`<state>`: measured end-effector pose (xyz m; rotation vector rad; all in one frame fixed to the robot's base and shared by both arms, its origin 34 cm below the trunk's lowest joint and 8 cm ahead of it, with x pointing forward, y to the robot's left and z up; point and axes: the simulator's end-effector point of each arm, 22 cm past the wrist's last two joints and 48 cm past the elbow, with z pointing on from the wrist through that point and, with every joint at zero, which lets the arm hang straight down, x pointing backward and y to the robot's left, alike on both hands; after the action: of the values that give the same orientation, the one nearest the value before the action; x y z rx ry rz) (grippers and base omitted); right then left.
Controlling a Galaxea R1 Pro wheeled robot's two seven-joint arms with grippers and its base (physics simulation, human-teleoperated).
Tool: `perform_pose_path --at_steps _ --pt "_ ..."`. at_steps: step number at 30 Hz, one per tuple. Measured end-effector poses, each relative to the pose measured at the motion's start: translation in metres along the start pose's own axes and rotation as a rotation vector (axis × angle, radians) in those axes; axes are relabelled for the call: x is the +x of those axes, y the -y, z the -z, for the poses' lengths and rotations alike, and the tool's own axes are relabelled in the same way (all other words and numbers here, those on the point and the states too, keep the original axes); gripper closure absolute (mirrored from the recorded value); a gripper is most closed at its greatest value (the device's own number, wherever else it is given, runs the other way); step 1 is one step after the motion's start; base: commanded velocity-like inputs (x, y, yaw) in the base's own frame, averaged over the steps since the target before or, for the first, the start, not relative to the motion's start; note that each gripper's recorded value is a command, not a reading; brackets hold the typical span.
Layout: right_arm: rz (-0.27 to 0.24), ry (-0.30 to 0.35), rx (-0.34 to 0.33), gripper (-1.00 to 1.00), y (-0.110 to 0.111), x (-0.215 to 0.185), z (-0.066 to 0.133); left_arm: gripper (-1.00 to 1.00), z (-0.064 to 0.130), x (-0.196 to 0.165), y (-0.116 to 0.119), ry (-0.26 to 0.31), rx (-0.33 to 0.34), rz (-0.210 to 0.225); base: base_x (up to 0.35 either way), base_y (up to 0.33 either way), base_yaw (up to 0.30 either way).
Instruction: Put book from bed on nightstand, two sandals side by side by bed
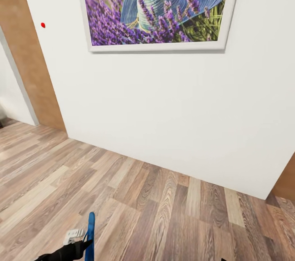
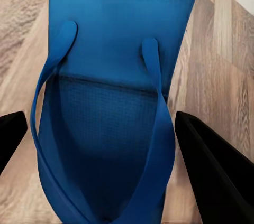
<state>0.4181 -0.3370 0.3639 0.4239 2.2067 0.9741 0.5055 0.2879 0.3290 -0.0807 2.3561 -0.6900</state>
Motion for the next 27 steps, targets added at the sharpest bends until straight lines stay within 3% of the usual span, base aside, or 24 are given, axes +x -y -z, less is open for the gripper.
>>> perform_pose_path --at_steps 19,27 --pt "0.000 0.000 0.000 -1.00 0.0000 0.0000 0.0001 1.00 -0.0004 -0.0003 0.0006 0.001 0.001 0.002 -0.004 0.000 0.027" --pt "0.000 0.001 0.000 -1.00 0.0001 -0.0002 0.0003 1.00 -0.0005 -0.0003 0.0007 0.001 0.001 0.002 0.000 0.000 -0.212"
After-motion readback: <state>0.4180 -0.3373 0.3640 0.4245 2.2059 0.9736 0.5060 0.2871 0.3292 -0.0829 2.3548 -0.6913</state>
